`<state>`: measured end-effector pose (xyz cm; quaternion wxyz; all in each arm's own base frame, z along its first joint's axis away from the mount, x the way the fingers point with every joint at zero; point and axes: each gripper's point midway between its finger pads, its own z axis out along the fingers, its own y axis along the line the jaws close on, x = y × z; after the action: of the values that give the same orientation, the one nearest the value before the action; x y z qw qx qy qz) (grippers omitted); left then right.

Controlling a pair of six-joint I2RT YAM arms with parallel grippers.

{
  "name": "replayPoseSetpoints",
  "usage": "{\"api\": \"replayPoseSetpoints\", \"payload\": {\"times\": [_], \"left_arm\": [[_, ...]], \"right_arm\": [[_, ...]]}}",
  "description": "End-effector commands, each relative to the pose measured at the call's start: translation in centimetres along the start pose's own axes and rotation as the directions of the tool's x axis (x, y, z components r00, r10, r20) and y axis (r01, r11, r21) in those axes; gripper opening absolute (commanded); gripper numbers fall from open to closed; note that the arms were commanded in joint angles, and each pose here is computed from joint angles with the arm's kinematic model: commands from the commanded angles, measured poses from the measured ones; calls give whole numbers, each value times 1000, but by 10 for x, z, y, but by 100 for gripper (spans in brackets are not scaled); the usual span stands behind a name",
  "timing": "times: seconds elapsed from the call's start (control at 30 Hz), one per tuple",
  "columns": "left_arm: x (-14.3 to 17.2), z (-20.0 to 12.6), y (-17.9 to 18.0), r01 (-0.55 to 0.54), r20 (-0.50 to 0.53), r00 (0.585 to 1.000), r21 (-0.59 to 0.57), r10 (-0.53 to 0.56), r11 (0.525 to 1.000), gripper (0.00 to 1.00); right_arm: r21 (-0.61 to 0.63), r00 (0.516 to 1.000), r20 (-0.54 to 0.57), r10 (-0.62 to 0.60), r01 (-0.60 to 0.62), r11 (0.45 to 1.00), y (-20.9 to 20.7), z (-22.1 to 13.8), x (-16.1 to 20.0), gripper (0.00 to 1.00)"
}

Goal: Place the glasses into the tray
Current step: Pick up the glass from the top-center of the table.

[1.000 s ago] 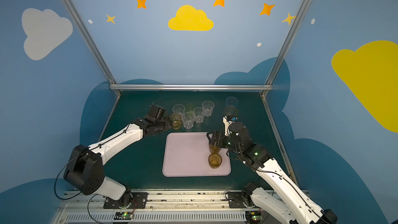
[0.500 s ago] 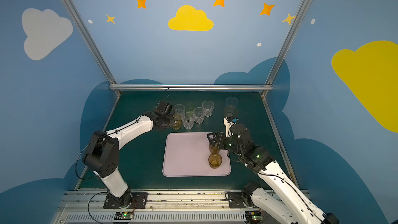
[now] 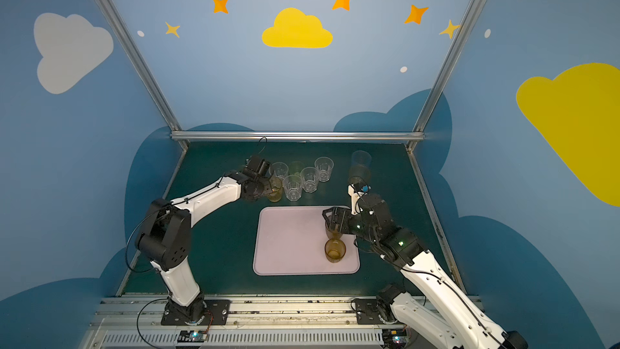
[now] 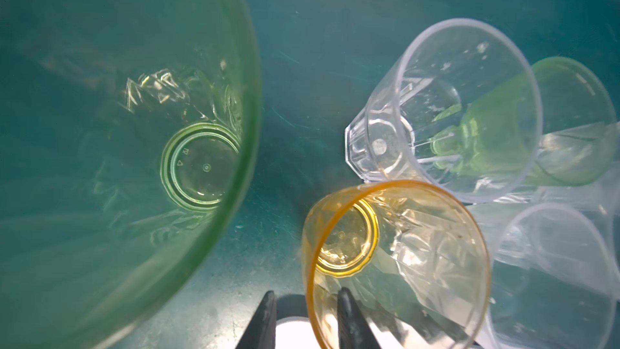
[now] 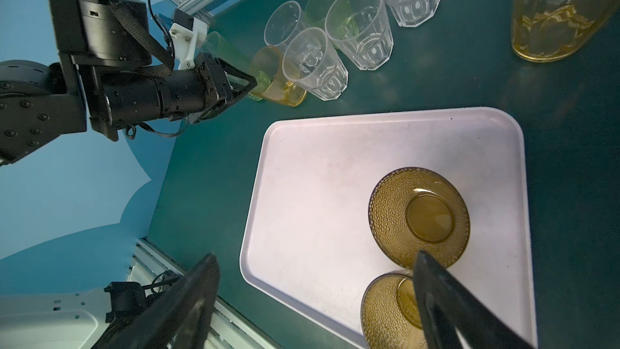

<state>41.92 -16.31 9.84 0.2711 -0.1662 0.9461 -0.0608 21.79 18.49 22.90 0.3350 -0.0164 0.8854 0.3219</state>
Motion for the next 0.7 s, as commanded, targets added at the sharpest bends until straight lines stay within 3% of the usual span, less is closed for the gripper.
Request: {"api": "replayPoseSetpoints", "payload": {"times": [0.0, 0.67], "left_arm": [[-3, 2, 1, -16, -1, 1000, -18, 16, 1000, 28], [6, 8, 1, -33, -54, 998, -20, 32, 999, 17]], "right_arm": [[17, 1000, -13, 17, -16, 1000, -5, 3, 4, 90], [38, 999, -9, 42, -42, 998, -12, 5, 7, 90]]}}
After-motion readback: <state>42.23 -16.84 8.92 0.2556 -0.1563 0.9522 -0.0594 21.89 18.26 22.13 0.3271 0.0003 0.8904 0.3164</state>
